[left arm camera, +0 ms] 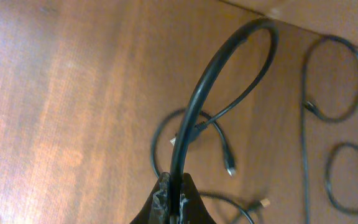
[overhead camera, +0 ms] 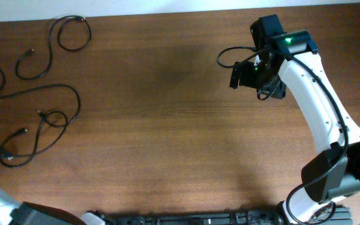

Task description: Untangle cables

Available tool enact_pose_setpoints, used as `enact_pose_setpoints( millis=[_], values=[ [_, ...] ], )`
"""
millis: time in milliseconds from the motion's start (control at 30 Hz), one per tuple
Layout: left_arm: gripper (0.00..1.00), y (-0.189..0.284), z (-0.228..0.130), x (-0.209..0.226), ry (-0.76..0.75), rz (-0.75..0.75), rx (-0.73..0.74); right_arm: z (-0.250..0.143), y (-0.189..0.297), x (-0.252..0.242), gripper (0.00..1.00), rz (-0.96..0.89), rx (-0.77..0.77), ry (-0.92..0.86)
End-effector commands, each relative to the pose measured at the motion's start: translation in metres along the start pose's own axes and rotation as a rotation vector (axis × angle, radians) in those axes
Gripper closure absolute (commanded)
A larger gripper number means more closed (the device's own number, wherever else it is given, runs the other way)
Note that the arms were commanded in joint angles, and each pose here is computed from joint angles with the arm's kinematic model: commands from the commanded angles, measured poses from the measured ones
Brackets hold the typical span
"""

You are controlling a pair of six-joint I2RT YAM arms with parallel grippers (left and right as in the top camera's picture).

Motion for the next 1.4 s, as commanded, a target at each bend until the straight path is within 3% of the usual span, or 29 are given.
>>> enact_pose_setpoints(
  millis=[0,133,233,300,333,367,500,600,733,800,967,1100,1233,1367],
  values=[
    [0.96,-0.017,0.009,0.002,0.014,0.066,-0.032,0.001,0.0,-0.001,0.02,-0.008,-0.005,-0.007],
    [0.92,-0.041,0.005,-0.026,-0.249,-0.191,0.086,0.001,0.0,-0.001,0.02,-0.008,-0.005,-0.007],
    [0.88,-0.06,-0.001,-0.026,-0.304,-0.18,0.137,0.001,0.0,-0.001,0.02,-0.008,-0.005,-0.007],
    [0.69,-0.071,-0.006,-0.024,-0.304,-0.156,0.174,0.001,0.0,-0.001,0.02,-0.008,-0.005,-0.007],
    [0.51,-0.075,-0.007,-0.023,-0.304,-0.148,0.186,0.001,0.0,-0.001,0.02,-0.008,-0.005,-0.007],
    [0.41,-0.076,-0.008,-0.023,-0.304,-0.147,0.19,0.001,0.0,-0.001,0.02,-0.008,-0.005,-0.007],
    [0.53,-0.071,-0.016,-0.038,-0.351,-0.355,0.282,0.001,0.0,-0.001,0.02,-0.008,-0.005,-0.007],
    [0.53,-0.066,-0.028,-0.052,-0.483,-0.449,0.297,0.001,0.0,-0.001,0.02,-0.008,-0.005,-0.007],
    [0.49,-0.054,-0.077,-0.088,-0.699,-0.525,0.347,0.001,0.0,-0.001,0.02,-0.008,-0.005,-0.007],
    [0.39,-0.057,-0.109,-0.104,-0.792,-0.445,0.344,0.001,0.0,-0.001,0.02,-0.008,-0.005,-0.007],
    [0.4,-0.091,-0.165,-0.11,-0.815,-0.341,0.506,0.001,0.0,-0.001,0.02,-0.008,-0.005,-0.007],
    [0.39,-0.103,-0.174,-0.114,-0.843,-0.286,0.468,0.001,0.0,-0.001,0.02,-0.008,-0.005,-0.007],
    [0.49,-0.103,-0.177,-0.117,-0.819,-0.287,0.461,0.001,0.0,-0.001,0.01,-0.008,-0.005,-0.007],
    [0.47,-0.126,-0.188,-0.111,-0.824,-0.232,0.503,0.001,0.0,-0.001,0.02,-0.008,-0.005,-0.007]
  ],
)
Point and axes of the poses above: each gripper's point midway between its finger pads, its own y axis back along the fingers, its own x axis along the line the jaws close on, z = x × y, the point moved 10 cm from there along y, back along the fingers, and after that the axes turned 1 degree about -y, right-handed, at the moved point
